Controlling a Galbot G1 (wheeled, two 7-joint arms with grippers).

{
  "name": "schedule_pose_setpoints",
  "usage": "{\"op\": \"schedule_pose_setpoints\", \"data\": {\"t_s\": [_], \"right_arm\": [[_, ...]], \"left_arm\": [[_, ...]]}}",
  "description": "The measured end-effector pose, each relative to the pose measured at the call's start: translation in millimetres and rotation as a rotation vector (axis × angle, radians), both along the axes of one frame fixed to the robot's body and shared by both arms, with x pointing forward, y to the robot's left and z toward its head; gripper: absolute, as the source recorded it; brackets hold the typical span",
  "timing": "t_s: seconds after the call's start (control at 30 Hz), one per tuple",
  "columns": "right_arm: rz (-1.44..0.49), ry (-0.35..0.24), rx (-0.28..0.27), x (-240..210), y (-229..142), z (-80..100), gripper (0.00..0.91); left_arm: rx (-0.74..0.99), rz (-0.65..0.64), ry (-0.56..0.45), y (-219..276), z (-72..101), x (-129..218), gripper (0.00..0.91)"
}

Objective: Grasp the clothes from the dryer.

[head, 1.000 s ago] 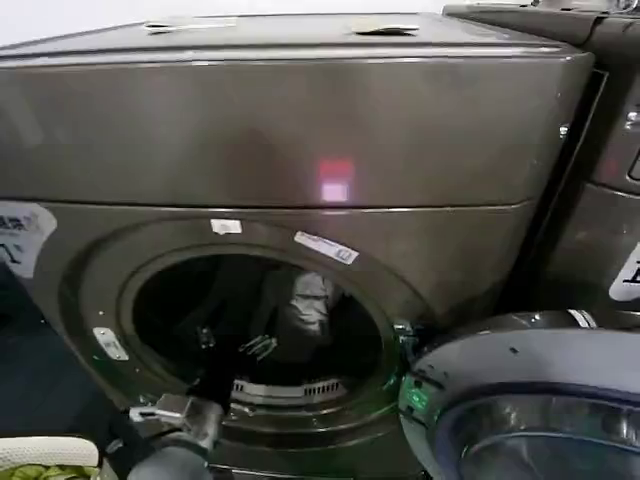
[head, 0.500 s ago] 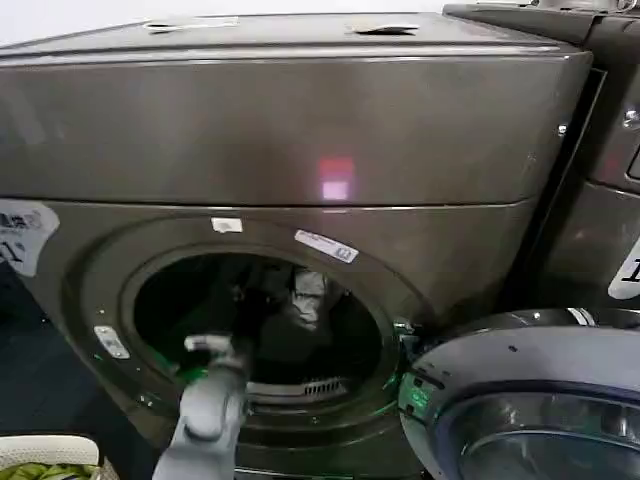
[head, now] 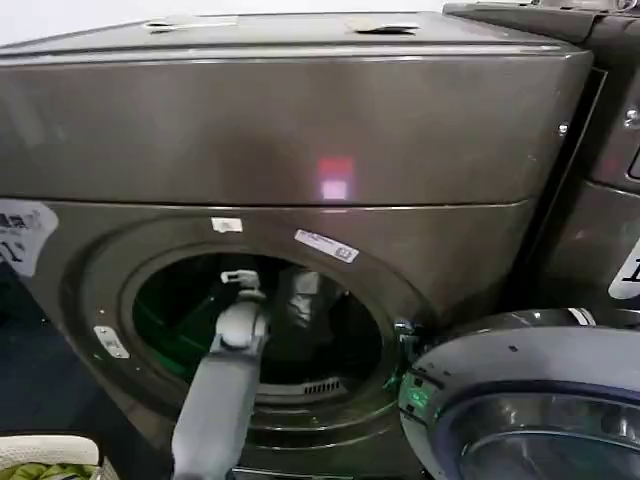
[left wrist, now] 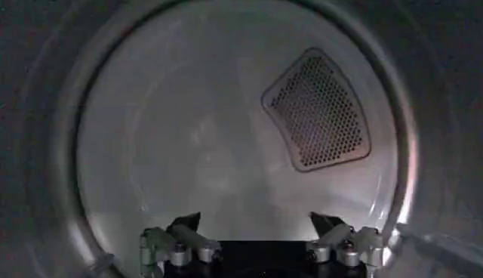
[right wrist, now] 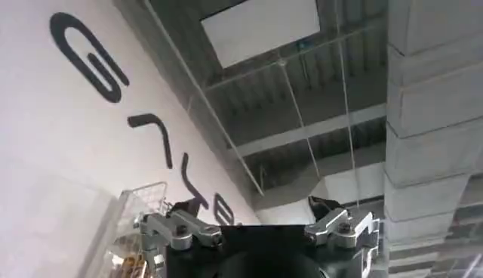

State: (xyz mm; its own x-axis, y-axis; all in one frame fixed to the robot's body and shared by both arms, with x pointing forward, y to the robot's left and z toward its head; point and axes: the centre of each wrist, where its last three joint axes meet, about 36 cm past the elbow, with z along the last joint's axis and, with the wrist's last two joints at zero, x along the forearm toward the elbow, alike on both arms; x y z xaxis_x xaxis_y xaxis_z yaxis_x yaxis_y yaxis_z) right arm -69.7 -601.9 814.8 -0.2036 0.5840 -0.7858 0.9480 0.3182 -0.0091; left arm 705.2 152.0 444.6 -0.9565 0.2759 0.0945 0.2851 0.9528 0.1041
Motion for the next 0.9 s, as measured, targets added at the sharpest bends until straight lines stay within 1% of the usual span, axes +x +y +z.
{"op": "schedule_pose_setpoints", "data": {"t_s": [0.13, 0.23, 0.33, 0.43, 0.57, 0.77, 0.9], "right_arm": [[-0.001, 0.000, -0.002, -1, 0, 1.1, 0.907], [0.000, 0.004, -0.004, -1, 2, 1.1, 0.907], [-0.001, 0.008, -0.005, -1, 3, 0.6, 0.907], [-0.003, 0.012, -0.008, -3, 5, 1.3, 0.907], [-0.003, 0.015, -0.011, -3, 6, 2.5, 0.907], [0.001, 0.023, -0.016, -2, 9, 3.3, 0.907], [0.003, 0.024, -0.019, -3, 12, 3.2, 0.907]], "left_arm": [[0.096, -0.111, 0.053, 2, -2.7, 16, 0.907], [0.187, -0.216, 0.084, 7, -0.9, 27, 0.907], [0.278, -0.338, 0.112, 11, 1.9, 36, 0.907], [0.377, -0.449, 0.131, 19, 9.0, 45, 0.907], [0.523, -0.570, 0.183, 27, 15.1, 52, 0.907], [0.745, -0.680, 0.277, 37, 17.6, 57, 0.907], [0.889, -0.721, 0.337, 44, 16.5, 58, 0.907]]}}
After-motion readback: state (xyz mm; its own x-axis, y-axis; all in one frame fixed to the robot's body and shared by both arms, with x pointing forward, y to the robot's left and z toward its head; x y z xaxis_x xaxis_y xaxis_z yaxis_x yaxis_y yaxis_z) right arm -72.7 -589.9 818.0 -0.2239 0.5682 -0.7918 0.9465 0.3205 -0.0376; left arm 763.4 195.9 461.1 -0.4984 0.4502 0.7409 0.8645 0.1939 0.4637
